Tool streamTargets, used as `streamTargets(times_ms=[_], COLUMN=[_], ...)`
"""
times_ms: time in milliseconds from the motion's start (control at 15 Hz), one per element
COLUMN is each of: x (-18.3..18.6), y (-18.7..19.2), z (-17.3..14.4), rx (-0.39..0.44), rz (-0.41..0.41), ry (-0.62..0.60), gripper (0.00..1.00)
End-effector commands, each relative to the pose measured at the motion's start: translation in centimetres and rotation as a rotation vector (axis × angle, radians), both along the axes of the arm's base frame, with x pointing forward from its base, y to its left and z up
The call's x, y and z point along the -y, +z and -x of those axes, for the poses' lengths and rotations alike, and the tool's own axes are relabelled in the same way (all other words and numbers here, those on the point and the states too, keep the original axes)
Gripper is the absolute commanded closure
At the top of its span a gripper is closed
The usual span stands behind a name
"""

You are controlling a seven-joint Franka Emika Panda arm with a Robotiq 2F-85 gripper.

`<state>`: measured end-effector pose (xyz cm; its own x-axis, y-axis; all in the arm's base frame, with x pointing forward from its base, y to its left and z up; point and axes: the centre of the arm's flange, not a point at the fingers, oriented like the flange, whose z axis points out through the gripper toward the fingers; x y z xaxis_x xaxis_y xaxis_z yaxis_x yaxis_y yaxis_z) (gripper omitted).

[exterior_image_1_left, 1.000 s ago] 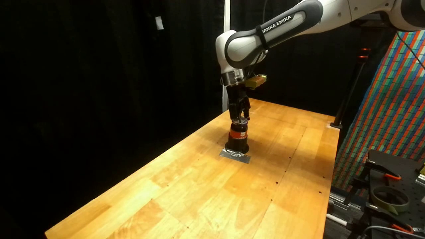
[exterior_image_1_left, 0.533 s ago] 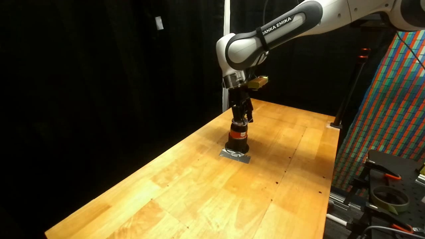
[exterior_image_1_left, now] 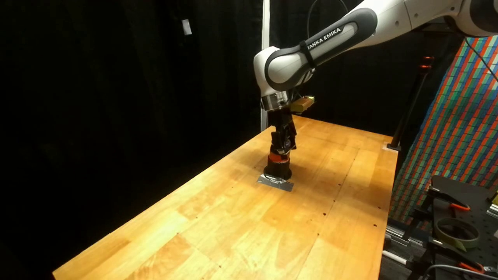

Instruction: Put the rubber bung around the neck of the brown bottle

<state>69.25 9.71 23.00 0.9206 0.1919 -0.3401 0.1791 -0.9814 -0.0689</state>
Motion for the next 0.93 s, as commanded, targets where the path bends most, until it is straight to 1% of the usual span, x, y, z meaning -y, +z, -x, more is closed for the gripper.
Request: streamTargets(times_ms=[0, 400, 600, 867], x=[-0.7, -0.3, -0.1, 0.3], y=[-1.2, -0.9, -0.3, 0.1], z=[0.7, 1.2, 2.9, 5.9], rx=[0.022, 0.065, 0.092, 0.096], rz=[0.017, 0.043, 0.067, 0.077], ry=[-0.02, -0.063, -0.085, -0.086], gripper=[0.0, 0.0, 0.0, 0.0])
